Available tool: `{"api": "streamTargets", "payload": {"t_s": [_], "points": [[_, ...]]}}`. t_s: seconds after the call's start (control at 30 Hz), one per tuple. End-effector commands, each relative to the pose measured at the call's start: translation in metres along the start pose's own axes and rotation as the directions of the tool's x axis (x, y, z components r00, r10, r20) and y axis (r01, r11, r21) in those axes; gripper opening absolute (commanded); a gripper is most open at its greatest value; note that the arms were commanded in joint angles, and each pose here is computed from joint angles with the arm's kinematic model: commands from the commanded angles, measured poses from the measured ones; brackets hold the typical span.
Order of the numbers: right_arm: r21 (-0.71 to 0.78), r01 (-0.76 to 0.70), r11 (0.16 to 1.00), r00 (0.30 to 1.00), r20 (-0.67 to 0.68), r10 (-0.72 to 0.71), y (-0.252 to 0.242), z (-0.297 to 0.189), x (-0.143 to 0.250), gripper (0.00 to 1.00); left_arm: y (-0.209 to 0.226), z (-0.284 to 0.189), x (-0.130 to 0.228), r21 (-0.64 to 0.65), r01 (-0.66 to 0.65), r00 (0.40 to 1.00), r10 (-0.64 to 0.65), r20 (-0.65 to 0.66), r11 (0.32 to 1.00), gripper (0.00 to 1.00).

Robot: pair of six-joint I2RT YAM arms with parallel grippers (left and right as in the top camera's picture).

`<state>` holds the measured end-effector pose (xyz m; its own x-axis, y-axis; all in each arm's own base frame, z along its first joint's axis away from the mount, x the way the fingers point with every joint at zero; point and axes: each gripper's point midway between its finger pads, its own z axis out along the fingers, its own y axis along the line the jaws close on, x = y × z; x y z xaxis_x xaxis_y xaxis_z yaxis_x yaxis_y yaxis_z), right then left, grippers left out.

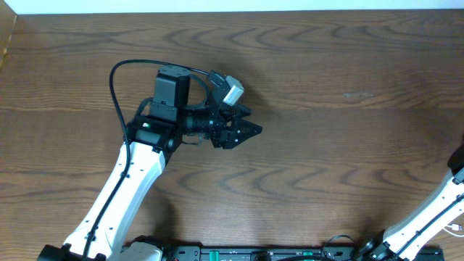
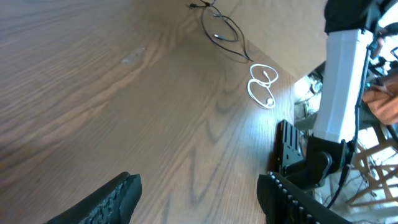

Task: Untangle cables

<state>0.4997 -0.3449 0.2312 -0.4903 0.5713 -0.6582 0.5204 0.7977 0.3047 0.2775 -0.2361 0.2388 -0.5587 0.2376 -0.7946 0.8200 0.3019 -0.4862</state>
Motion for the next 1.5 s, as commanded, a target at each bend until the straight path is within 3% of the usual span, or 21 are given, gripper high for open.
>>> {"api": "streamTargets", "payload": {"t_s": [0.0, 0.2, 0.57, 0.87, 1.0, 1.3, 1.47], "points": [[-0.054, 0.097, 0.994, 0.995, 0.029, -0.096, 0.030, -0.009, -0.007, 0.01, -0.012, 0.004, -0.003, 0.020, -0.070, 0.998, 0.070, 0.001, 0.997, 0.65], [-0.039, 0.108, 0.993, 0.994, 0.038, -0.107, 0.027, -0.002, -0.008, 0.01, -0.021, 0.011, 0.000, 0.046, -0.085, 0.996, 0.086, -0.014, 0.995, 0.65], [0.184, 0.084, 0.979, 0.993, 0.060, -0.097, -0.014, 0.007, -0.015, 0.01, -0.023, 0.013, 0.000, 0.052, -0.096, 0.995, 0.097, -0.018, 0.994, 0.65], [0.111, 0.113, 0.987, 0.991, 0.058, -0.120, -0.002, 0.054, -0.004, 0.01, -0.023, 0.013, 0.000, 0.052, -0.096, 0.995, 0.097, -0.018, 0.994, 0.65], [0.021, 0.271, 0.962, 0.960, 0.065, -0.272, 0.029, 0.073, 0.002, 0.06, -0.021, 0.013, 0.000, 0.042, -0.096, 0.995, 0.097, -0.020, 0.994, 0.65], [0.095, 0.339, 0.936, 0.932, 0.098, -0.348, 0.041, 0.096, 0.000, 0.02, -0.018, 0.013, 0.000, 0.022, -0.095, 0.995, 0.095, -0.021, 0.995, 0.65], [0.148, 0.324, 0.934, 0.942, 0.036, -0.332, 0.017, 0.116, 0.017, 0.02, -0.018, 0.013, -0.001, 0.022, -0.099, 0.995, 0.099, -0.018, 0.995, 0.65]]}}
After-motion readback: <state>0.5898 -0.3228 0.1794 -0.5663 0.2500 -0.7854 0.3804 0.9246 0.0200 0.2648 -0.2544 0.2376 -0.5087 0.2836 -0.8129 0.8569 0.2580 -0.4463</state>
